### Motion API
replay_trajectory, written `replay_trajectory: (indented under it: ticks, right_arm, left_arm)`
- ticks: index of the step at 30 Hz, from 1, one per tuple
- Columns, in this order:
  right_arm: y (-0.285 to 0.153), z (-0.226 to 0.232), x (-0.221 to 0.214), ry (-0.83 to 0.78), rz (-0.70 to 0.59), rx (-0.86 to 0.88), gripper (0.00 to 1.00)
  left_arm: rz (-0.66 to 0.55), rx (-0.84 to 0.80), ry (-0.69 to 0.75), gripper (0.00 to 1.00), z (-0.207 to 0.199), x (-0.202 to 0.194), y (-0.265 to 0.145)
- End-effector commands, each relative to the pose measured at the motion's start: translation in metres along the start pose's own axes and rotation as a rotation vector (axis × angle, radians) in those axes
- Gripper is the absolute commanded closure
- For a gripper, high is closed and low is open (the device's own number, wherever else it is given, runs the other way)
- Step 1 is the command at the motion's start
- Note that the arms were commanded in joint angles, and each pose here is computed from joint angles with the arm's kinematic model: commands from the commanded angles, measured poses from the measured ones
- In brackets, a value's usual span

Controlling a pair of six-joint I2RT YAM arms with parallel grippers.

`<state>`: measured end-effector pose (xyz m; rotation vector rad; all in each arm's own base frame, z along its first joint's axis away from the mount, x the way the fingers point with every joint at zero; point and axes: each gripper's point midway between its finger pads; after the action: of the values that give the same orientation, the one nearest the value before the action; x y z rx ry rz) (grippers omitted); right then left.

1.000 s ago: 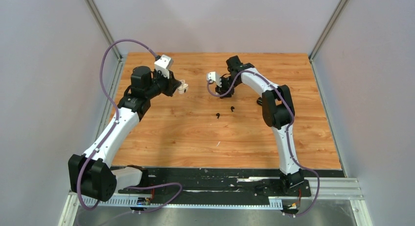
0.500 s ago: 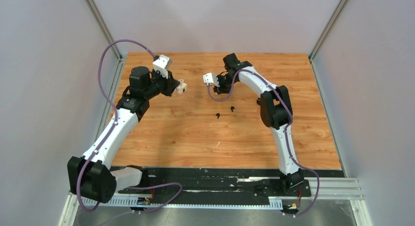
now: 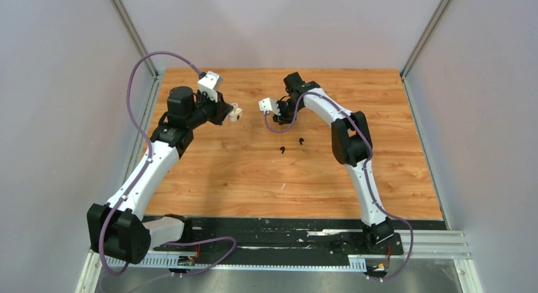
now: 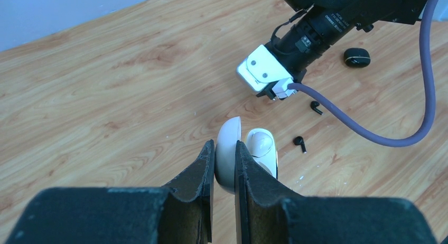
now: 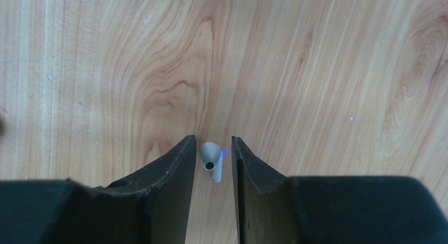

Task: Insert the wireless bluetooth earbuds into the charging case
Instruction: Pick up the earbud from the center of the board.

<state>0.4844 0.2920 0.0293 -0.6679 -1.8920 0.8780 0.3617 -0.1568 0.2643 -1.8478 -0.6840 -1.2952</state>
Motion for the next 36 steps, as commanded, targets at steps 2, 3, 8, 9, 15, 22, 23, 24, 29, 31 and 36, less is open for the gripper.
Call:
replay_trajectory:
  ticks: [2,3,8,9,15,22,23,24,29,31,36]
  right_arm:
    - [0.005,-0.001,-0.006,0.031,0.021,0.008,0.68]
    - [0.005,0.0,-0.007,0.05,0.024,0.015,0.68]
    - [0.01,0.017,-0.014,0.122,0.03,0.096,0.76]
    - [0.012,0.02,-0.016,0.134,0.034,0.11,0.79]
    - [0.013,0.02,-0.014,0.212,0.014,0.106,0.88]
    - [-0.048,-0.028,0.054,0.331,-0.174,-0.05,1.0]
    - [-0.063,-0.033,0.07,0.363,-0.228,-0.065,1.0]
    - [-0.079,-0.035,0.087,0.394,-0.288,-0.071,1.0]
    - [-0.171,-0.032,0.167,0.524,-0.622,-0.016,1.0]
    - [-0.207,-0.026,0.197,0.541,-0.732,0.031,1.0]
    - [-0.288,-0.004,0.262,0.455,-0.935,0.136,1.0]
  left_arm:
    - [-0.056,-0.002,0.015,1.0,-0.002,0.016,-0.008]
    - [-0.054,-0.002,0.015,1.0,-0.002,0.016,-0.008]
    - [-0.047,-0.002,0.012,1.0,-0.003,0.014,-0.009]
    - [-0.045,-0.003,0.01,1.0,-0.003,0.014,-0.009]
    - [-0.036,-0.008,0.01,1.0,-0.004,0.013,-0.01]
    - [-0.03,-0.008,0.004,1.0,-0.004,0.01,-0.009]
    - [-0.032,-0.009,0.004,1.0,-0.004,0.01,-0.008]
    - [-0.028,-0.014,0.002,1.0,-0.004,0.008,-0.007]
    - [-0.026,-0.078,0.012,1.0,-0.012,0.011,0.001]
    - [-0.029,-0.121,0.016,1.0,-0.018,0.014,0.005]
    - [-0.05,-0.281,0.02,1.0,-0.04,0.028,0.017]
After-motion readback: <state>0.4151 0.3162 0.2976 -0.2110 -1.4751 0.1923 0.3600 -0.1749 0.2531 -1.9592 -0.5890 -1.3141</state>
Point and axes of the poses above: each gripper's point midway between its finger pads, its own y axis out along the fingers, its own z axis along the line the jaws close on, x = y × z, and after that the axes turned 6 degrees about -y, right-handed
